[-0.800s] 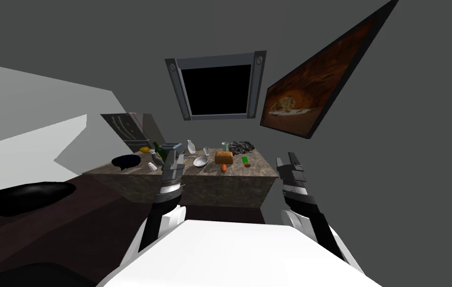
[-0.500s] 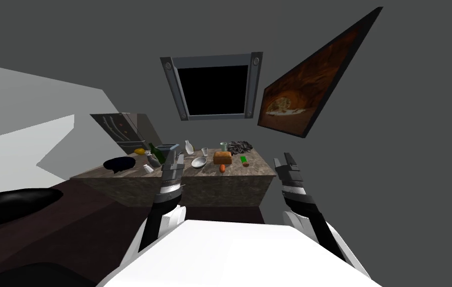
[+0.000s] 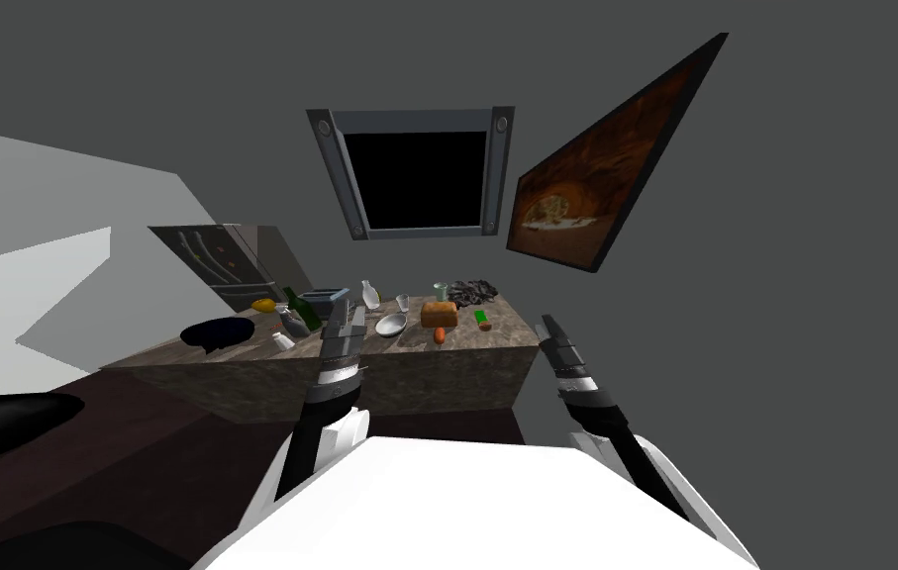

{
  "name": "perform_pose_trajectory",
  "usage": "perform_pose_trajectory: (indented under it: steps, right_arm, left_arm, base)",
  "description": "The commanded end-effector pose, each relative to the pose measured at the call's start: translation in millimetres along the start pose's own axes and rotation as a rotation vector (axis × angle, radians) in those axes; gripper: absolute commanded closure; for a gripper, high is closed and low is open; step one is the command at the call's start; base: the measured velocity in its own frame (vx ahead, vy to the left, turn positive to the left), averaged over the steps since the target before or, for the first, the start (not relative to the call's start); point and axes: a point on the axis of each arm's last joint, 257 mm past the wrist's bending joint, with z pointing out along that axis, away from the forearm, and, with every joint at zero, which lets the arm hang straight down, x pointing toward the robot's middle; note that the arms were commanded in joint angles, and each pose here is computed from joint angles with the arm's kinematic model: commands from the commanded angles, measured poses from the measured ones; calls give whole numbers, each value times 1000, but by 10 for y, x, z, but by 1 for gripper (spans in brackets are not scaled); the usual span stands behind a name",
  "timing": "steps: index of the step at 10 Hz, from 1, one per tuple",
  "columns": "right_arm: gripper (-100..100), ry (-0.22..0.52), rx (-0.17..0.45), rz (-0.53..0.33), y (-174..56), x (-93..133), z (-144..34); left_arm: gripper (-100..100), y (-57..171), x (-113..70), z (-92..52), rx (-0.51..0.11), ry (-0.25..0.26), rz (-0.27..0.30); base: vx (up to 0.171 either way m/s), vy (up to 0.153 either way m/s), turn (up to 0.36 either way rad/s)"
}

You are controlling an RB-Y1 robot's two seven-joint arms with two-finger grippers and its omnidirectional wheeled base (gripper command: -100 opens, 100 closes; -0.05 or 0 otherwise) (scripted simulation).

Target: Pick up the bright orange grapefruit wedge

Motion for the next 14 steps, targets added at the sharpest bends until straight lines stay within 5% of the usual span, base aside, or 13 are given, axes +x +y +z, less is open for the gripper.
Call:
perform_pose_trajectory:
  steps: [1, 7, 11, 13, 14]
  right_arm:
    - [-100, 39, 28, -30, -156, 89, -21]
    - [-100, 265, 173, -201, -959, 435, -449]
    - [-100, 395, 256, -300, -1423, 546, -816]
    - [-100, 400, 292, -305, -1570, 514, -913]
    - [-100, 469, 317, -356, -1730, 550, -1092]
  left_arm:
    - [0, 0, 0, 0, 0, 0, 0]
    - [0, 0, 0, 0, 0, 0, 0]
    - [0, 0, 0, 0, 0, 0, 0]
    - [0, 0, 0, 0, 0, 0, 0]
    - [0, 0, 0, 0, 0, 0, 0]
  base:
    - [12, 10, -11]
    - [12, 24, 13]
    - [2, 39, 52]
    - [4, 36, 23]
    - [11, 51, 115]
